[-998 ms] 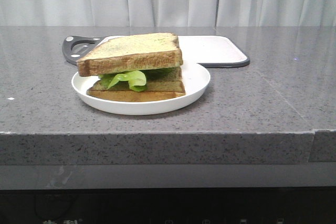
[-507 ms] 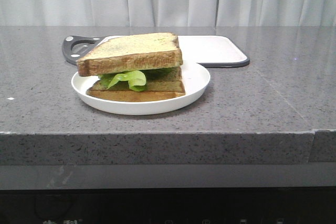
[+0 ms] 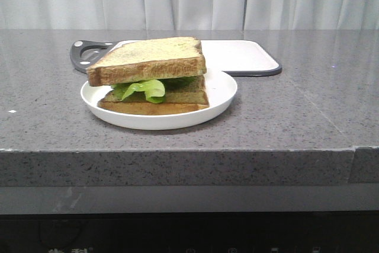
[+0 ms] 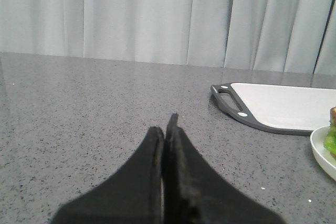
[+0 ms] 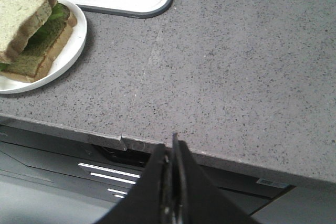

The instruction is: Left arm grabs bread, right arm adds lettuce

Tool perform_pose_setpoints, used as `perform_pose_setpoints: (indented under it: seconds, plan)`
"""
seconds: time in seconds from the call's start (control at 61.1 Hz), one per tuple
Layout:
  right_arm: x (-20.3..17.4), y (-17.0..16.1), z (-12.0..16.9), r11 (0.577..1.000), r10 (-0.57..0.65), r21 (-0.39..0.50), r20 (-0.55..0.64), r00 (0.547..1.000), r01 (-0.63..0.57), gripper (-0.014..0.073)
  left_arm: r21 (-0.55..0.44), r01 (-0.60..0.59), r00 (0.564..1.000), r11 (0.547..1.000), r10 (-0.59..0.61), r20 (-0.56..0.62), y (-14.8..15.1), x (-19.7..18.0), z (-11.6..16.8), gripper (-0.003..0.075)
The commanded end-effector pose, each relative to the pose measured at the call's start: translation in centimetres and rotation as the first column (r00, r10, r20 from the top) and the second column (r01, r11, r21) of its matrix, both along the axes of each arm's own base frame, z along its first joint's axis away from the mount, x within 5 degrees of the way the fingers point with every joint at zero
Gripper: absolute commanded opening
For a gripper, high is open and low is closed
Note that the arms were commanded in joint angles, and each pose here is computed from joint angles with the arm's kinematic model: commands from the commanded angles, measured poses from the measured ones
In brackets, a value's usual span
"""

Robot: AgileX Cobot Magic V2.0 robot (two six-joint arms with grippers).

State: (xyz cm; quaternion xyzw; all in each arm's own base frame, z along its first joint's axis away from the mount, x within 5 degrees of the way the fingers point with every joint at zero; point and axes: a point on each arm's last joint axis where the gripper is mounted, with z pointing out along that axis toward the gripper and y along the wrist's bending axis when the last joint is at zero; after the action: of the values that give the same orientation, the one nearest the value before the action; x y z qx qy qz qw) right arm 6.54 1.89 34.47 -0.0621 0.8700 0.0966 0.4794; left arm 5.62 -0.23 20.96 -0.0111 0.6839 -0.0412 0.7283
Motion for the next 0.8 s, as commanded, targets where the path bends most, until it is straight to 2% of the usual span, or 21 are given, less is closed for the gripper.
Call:
perform_pose_setpoints:
  seconds: [0.0, 0.164, 0.311, 0.458, 0.589, 0.785]
  plan:
    - [0.2, -0.1, 1.2, 1.000, -0.016, 0.009, 0.076, 0.997, 0.015, -0.0118, -0.013, -0.004, 0.995, 1.000, 0.005, 0.097, 0.1, -0.2, 0.7, -0.0020]
    - [0.3, -0.1, 1.2, 1.000, -0.016, 0.009, 0.077, 0.997, 0.015, -0.0118, -0.013, -0.004, 0.995, 1.000, 0.005, 0.097, 0.1, -0.2, 0.7, -0.0020]
    - [-0.2, -0.7, 0.9, 0.998, -0.060, -0.003, 0.187, 0.980, 0.062, -0.0118, -0.013, -0.004, 0.995, 1.000, 0.005, 0.097, 0.1, -0.2, 0.7, -0.0020]
    - [-0.6, -1.1, -1.5, 0.992, -0.121, 0.026, 0.333, 0.935, 0.119, -0.0118, -0.013, -0.004, 0.995, 1.000, 0.005, 0.097, 0.1, -0.2, 0.7, -0.0020]
    - [-0.8, -1.3, -5.2, 0.987, -0.163, 0.062, 0.434, 0.886, 0.151, -0.0118, -0.013, -0.004, 0.995, 1.000, 0.005, 0.097, 0.1, -0.2, 0.7, -0.0020]
    - [-1.1, -1.6, -10.1, 0.979, -0.204, 0.093, 0.512, 0.835, 0.182, -0.0118, -0.013, -0.004, 0.995, 1.000, 0.005, 0.097, 0.1, -0.2, 0.7, -0.0020]
